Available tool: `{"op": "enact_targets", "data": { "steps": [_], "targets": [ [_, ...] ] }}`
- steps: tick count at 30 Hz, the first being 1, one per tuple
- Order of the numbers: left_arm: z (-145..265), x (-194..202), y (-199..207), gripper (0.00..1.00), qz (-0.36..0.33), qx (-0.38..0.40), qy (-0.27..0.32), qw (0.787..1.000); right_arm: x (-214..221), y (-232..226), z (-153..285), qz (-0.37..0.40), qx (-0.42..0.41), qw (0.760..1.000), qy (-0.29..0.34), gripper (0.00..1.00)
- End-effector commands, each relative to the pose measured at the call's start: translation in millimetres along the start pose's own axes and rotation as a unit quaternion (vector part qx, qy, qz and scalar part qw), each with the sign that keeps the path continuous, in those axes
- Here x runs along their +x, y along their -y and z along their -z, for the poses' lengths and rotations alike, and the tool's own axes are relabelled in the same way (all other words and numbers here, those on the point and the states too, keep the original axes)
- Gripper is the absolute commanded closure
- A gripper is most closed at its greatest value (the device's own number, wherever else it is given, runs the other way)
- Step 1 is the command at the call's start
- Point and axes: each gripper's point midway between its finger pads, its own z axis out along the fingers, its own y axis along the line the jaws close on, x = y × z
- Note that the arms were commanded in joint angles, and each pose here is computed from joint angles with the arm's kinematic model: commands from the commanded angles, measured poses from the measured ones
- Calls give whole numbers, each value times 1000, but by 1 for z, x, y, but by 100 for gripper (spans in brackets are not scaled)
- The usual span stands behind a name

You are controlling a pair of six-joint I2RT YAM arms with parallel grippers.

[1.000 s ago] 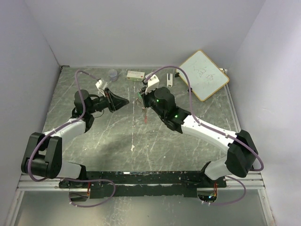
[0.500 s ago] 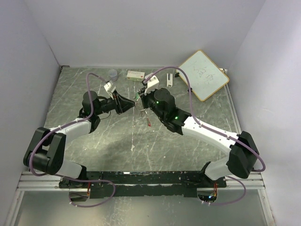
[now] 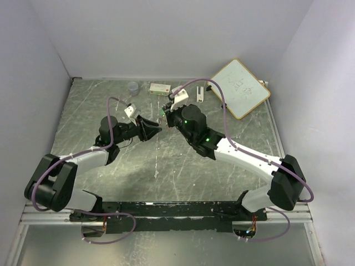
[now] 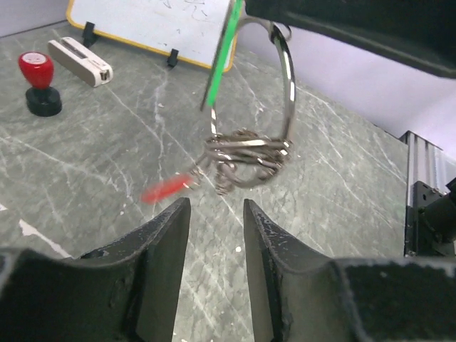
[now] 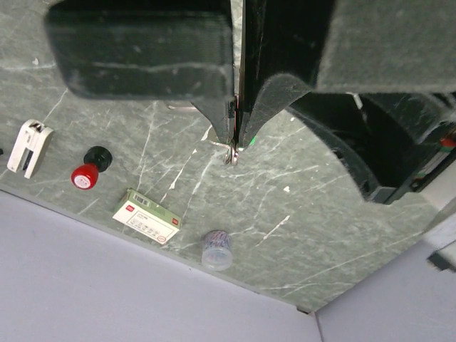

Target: Remove the keys from the keyring

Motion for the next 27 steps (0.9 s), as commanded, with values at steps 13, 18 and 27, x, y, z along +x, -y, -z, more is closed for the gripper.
{"op": "enact_targets", "data": {
  "steps": [13, 18, 27],
  "targets": [
    [15, -40, 23, 50, -97, 5, 84, 992, -30, -2, 8, -24, 7, 999, 47, 100],
    [16, -41, 25, 52, -103, 9, 100, 990, -35, -7, 12, -32, 0, 998, 53, 100],
    [15, -38, 25, 52, -109, 8, 104, 989, -41, -12, 17, -44, -10, 997, 62, 100]
  ]
}}
